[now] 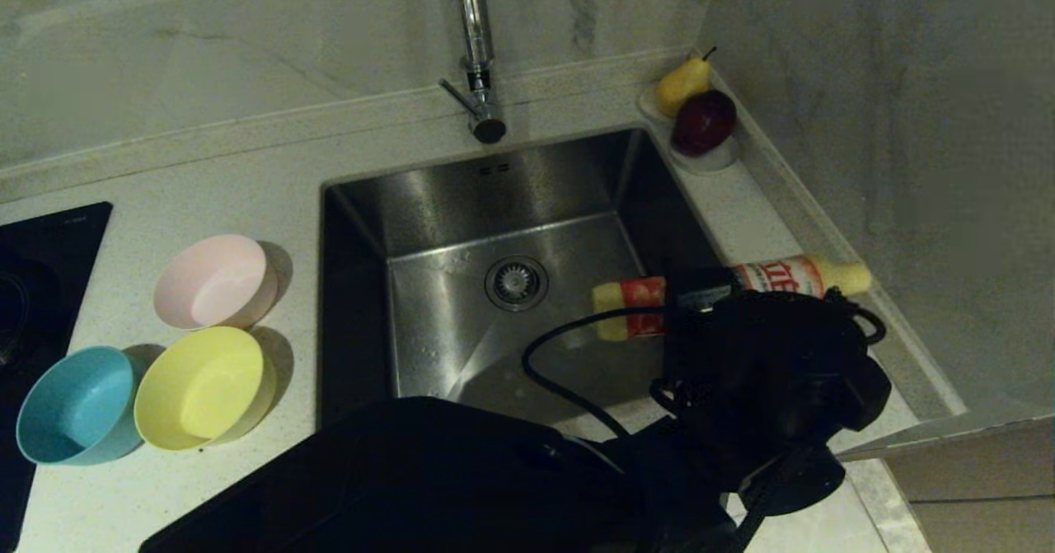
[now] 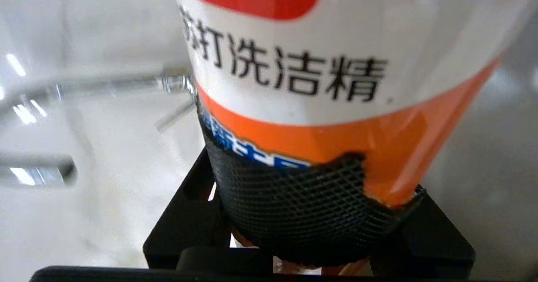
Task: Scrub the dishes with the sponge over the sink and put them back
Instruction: Place the dish soap on the table
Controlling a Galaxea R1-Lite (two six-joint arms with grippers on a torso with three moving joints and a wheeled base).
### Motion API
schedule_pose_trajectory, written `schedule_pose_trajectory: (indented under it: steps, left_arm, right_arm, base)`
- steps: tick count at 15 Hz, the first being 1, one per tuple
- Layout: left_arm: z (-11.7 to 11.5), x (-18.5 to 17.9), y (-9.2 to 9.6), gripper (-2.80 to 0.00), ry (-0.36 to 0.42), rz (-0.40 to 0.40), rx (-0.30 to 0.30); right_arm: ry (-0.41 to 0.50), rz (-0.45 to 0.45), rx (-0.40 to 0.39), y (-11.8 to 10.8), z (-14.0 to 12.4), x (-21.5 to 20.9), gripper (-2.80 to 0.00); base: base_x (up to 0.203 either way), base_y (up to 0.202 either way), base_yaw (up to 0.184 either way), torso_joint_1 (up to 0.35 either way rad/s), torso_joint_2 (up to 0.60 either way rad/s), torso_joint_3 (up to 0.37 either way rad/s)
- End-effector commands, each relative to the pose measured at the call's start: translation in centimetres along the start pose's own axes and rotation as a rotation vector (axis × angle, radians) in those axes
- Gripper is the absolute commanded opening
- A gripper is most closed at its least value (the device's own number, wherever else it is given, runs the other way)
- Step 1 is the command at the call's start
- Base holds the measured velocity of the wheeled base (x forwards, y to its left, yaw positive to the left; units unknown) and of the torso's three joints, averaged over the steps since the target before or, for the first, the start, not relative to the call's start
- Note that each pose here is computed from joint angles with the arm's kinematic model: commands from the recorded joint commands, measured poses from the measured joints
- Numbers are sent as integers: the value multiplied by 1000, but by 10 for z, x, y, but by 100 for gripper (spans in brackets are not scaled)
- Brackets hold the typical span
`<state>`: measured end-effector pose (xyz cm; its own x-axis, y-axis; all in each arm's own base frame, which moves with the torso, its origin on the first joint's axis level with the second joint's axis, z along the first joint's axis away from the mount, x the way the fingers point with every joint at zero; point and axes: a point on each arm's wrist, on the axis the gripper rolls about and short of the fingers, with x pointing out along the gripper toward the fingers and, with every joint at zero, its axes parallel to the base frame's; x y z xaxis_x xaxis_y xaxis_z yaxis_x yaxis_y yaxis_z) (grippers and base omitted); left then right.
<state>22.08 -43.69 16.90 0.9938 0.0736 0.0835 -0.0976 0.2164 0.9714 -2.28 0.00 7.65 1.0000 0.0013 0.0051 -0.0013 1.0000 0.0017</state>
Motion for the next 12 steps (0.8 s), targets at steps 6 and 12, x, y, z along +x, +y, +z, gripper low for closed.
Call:
schedule_pose_trajectory:
  steps: [6, 12]
  left_arm:
    - [-3, -7, 60, -280, -14, 46, -511]
    - [-13, -13, 153, -280, -63, 131, -959]
  right_arm:
    - [-1, 0, 0, 0, 0, 0, -280]
    - [-1, 0, 0, 0, 0, 0, -280]
  base:
    - [0, 0, 0, 0, 0, 0]
    - [0, 0, 0, 0, 0, 0]
